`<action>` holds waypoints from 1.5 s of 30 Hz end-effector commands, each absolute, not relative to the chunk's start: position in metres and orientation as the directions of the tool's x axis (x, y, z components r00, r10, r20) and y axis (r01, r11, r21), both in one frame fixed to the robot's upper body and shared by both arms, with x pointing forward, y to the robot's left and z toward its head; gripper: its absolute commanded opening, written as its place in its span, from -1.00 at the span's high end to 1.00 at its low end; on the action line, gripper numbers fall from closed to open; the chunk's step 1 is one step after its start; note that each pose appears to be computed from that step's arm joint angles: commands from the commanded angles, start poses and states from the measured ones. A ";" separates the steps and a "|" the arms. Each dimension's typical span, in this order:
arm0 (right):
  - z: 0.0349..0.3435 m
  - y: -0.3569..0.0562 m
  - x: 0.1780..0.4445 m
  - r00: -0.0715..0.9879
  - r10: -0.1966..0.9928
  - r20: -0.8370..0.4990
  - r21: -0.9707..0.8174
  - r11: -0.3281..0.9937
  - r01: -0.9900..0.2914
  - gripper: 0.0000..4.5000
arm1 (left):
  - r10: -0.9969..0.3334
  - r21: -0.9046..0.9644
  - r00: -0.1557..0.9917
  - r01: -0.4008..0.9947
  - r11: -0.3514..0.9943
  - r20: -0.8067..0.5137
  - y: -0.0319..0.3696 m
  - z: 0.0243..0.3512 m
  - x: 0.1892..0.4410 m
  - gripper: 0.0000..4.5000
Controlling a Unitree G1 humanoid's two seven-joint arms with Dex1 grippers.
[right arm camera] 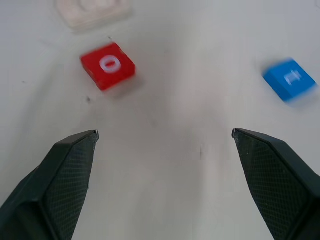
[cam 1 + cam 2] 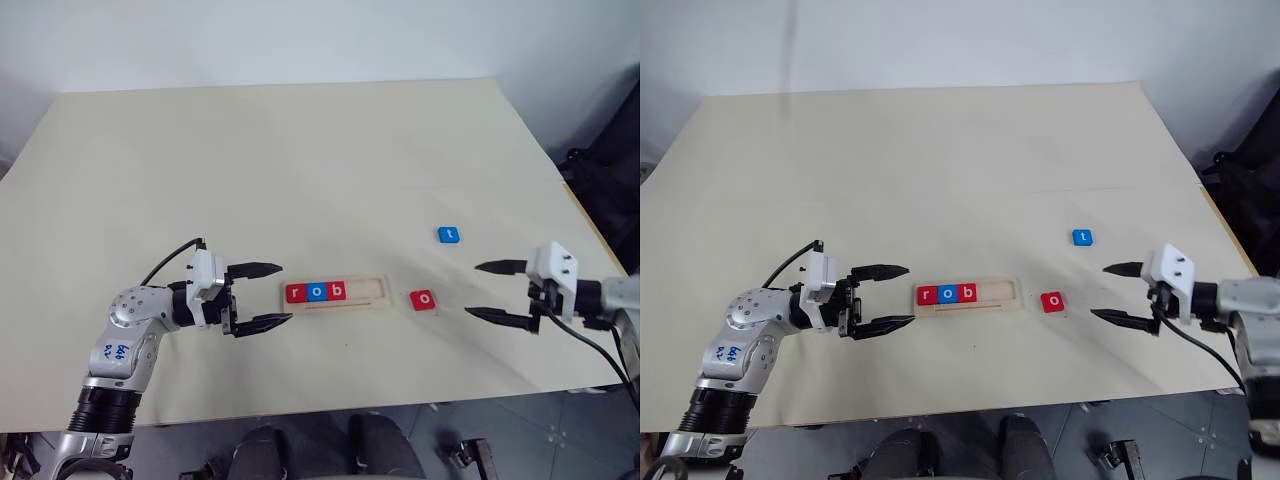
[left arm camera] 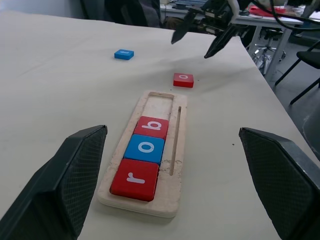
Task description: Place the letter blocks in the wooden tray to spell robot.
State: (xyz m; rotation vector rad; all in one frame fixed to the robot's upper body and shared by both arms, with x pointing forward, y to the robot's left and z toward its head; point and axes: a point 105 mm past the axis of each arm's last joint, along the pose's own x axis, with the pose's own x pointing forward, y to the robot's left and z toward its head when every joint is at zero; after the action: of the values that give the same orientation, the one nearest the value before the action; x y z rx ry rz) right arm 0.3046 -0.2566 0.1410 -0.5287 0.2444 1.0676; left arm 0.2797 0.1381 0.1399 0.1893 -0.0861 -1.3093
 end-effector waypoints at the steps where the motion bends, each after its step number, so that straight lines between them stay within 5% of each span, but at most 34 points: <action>1: 0.143 -0.244 0.308 0.357 0.795 -0.490 -0.249 0.265 -0.932 -0.99 | -0.966 0.232 0.257 0.941 0.245 -0.021 0.137 0.151 0.278 -1.00; 10: 0.123 -0.213 0.318 0.167 0.809 -0.564 -0.147 0.101 -0.984 -0.99 | -0.968 0.247 0.251 0.939 0.240 -0.015 0.131 0.152 0.276 -1.00; 13: 0.114 -0.210 0.318 0.148 0.805 -0.575 -0.136 0.084 -0.987 -0.73 | -0.968 0.250 0.252 0.938 0.241 -0.014 0.131 0.153 0.275 -1.00; 21: 0.115 -0.205 0.320 0.169 0.820 -0.547 -0.175 0.085 -0.981 0.35 | -0.965 0.252 0.262 0.935 0.250 -0.015 0.134 0.154 0.275 -1.00; 31: 0.165 -0.147 0.328 0.150 0.886 -0.440 -0.228 0.051 -0.972 0.35 | -0.976 0.248 0.213 0.948 0.197 -0.036 0.130 0.151 0.273 -1.00; 38: 0.150 -0.099 0.334 0.102 0.870 -0.482 -0.208 -0.001 -0.978 0.35 | -0.973 0.252 0.228 0.944 0.214 -0.026 0.130 0.151 0.273 -1.00; 45: 0.139 -0.092 0.330 0.063 0.854 -0.517 -0.200 -0.049 -0.979 0.35 | -0.966 0.251 0.256 0.937 0.241 -0.028 0.135 0.151 0.271 -1.00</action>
State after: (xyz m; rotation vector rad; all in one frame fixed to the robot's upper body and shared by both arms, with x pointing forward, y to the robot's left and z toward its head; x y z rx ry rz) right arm 0.3299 -0.0927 0.1322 -0.5671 0.2917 1.5055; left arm 0.2742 0.1339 0.1403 0.2066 -0.0968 -1.3146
